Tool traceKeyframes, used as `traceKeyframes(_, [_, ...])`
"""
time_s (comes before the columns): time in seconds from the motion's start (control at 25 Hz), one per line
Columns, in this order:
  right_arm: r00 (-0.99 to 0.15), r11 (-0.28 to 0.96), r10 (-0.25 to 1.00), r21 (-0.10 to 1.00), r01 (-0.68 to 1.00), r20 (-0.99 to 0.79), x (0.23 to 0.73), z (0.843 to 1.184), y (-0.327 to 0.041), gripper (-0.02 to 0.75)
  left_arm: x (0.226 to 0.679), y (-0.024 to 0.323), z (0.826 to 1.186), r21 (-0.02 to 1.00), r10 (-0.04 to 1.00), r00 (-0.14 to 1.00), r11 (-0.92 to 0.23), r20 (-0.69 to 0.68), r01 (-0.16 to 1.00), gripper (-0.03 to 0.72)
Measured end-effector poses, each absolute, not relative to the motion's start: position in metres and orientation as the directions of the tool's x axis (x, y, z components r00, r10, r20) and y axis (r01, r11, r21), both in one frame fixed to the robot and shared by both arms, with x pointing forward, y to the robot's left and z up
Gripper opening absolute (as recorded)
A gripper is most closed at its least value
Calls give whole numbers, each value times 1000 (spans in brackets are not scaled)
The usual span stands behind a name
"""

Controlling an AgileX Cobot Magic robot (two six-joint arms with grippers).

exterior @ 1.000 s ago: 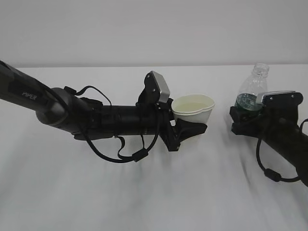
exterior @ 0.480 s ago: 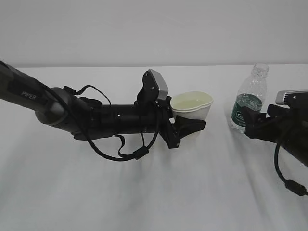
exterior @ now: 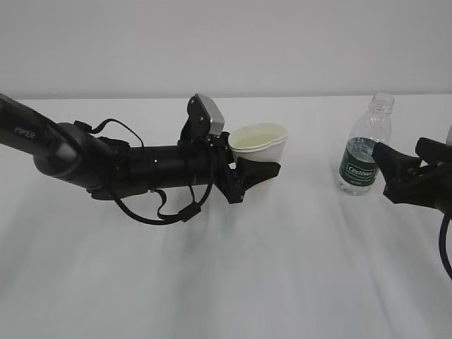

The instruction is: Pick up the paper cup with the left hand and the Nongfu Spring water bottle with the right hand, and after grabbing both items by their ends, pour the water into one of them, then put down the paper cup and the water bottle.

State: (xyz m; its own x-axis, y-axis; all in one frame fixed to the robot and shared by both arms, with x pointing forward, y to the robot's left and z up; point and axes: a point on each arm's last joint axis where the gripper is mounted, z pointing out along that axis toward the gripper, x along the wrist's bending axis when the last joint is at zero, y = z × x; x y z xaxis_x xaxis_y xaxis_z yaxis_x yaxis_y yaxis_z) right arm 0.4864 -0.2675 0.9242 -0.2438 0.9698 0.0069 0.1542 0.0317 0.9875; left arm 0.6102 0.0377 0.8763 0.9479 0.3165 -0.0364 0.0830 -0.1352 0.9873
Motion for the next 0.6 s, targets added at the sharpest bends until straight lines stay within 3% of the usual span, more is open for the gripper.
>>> traceKeyframes(0.6, [-285,13,958,985,170,37,475,925,-264,554,627,119,884,991,484,871,-57,-82,125,400])
